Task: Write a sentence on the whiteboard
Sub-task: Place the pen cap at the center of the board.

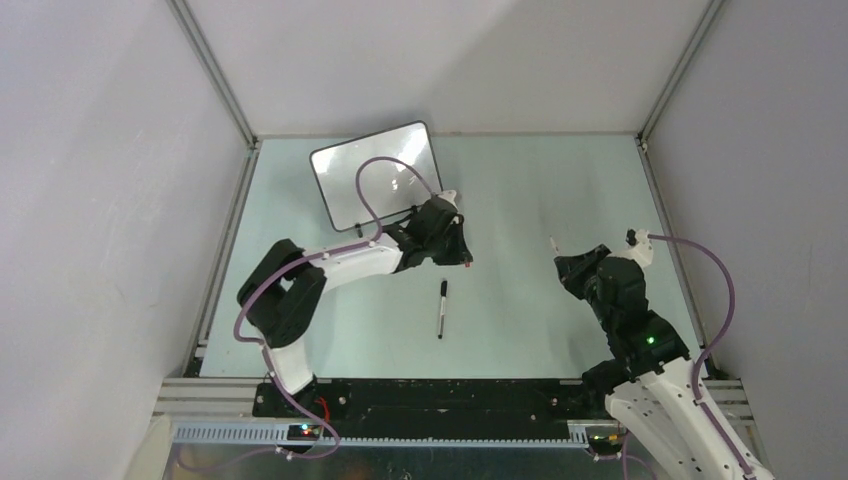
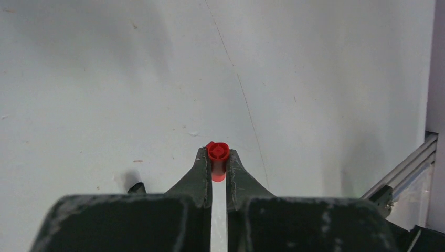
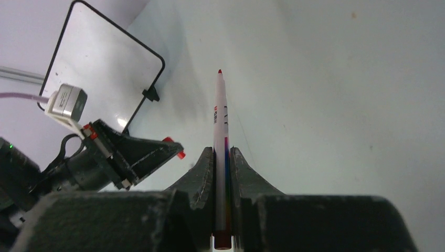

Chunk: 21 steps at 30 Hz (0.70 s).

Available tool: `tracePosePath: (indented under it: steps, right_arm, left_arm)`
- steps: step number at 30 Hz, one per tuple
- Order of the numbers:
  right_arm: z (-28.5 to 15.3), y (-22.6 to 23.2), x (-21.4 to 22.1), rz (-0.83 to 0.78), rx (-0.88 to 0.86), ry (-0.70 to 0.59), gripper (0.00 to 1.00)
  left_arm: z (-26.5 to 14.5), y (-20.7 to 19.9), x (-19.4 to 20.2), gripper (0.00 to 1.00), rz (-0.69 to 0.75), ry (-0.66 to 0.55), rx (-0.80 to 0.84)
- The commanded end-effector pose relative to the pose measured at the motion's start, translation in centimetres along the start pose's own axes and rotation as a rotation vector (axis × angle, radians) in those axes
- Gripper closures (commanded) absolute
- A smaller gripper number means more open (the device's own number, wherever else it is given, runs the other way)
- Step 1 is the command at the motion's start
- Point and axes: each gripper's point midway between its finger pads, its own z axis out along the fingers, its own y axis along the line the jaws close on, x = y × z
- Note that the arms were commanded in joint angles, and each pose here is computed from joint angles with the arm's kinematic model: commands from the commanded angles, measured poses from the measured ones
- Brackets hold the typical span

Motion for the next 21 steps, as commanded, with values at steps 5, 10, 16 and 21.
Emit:
tracePosePath:
  steps: [5, 10, 16, 21]
  right_arm:
    - [-1.7, 1.9, 0.6, 0.047, -0.09, 0.096, 1.0]
    - [-2.4, 1.6, 0.3, 0.017, -0.118, 0.099, 1.0]
    - [-2.1, 1.1, 0.2, -0.015, -0.114, 0.11, 1.0]
    - [-2.3, 2.0, 0.3, -0.051, -0.17, 0.123, 1.0]
  left_arm:
    - [1.6, -0.2, -0.4, 0.98, 0.052, 0.009, -0.047]
    - [2.7, 0.1, 0.5, 0.93, 0.079, 0.038, -0.079]
    - [3.2, 0.6, 0.8, 0.56, 0.087, 0.049, -0.111]
    - [1.2, 0.5, -1.2, 0.14, 0.118, -0.033, -0.142]
